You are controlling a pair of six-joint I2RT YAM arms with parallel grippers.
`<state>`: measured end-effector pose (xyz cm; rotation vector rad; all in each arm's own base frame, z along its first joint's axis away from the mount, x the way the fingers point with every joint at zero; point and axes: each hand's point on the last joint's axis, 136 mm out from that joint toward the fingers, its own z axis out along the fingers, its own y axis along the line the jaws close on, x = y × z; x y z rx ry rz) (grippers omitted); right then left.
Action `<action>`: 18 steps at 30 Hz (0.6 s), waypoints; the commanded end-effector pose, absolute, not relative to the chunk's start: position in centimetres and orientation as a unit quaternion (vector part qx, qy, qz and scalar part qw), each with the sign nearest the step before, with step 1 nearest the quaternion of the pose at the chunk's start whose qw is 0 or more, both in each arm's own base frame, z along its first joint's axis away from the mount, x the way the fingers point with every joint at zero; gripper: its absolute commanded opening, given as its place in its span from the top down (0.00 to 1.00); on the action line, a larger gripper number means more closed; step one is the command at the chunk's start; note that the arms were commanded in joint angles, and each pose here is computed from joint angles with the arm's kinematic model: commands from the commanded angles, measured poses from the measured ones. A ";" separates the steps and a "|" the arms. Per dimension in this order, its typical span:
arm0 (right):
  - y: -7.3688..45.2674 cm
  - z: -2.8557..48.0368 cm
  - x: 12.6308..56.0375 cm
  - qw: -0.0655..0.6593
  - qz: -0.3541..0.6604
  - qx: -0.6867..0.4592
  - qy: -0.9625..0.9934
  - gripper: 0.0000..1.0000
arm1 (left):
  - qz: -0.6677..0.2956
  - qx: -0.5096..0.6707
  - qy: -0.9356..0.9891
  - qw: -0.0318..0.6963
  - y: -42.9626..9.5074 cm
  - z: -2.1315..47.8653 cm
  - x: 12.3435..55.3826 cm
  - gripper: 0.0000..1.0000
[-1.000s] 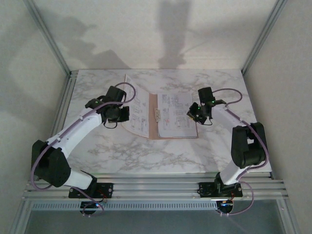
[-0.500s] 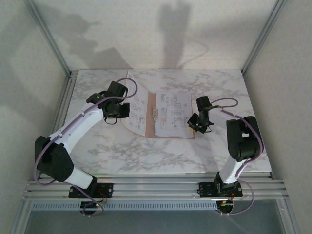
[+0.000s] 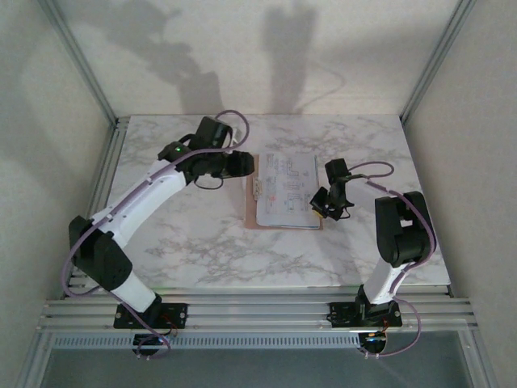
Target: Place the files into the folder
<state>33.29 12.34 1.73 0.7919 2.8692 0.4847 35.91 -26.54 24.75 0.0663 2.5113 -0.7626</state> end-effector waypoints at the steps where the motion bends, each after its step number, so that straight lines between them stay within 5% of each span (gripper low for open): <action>1: 11.4 1.5 32.3 0.044 0.129 0.261 0.955 0.99 | -0.332 0.045 0.910 0.244 -30.7 25.7 35.5 0.51; 7: 8.1 7.6 32.9 0.133 0.075 0.290 0.945 0.82 | -0.368 0.075 0.901 0.216 -36.6 24.1 34.9 0.50; 18: 5.9 16.4 31.4 0.249 0.087 0.283 0.922 0.80 | -0.423 0.114 0.886 0.154 -44.9 20.1 34.3 0.47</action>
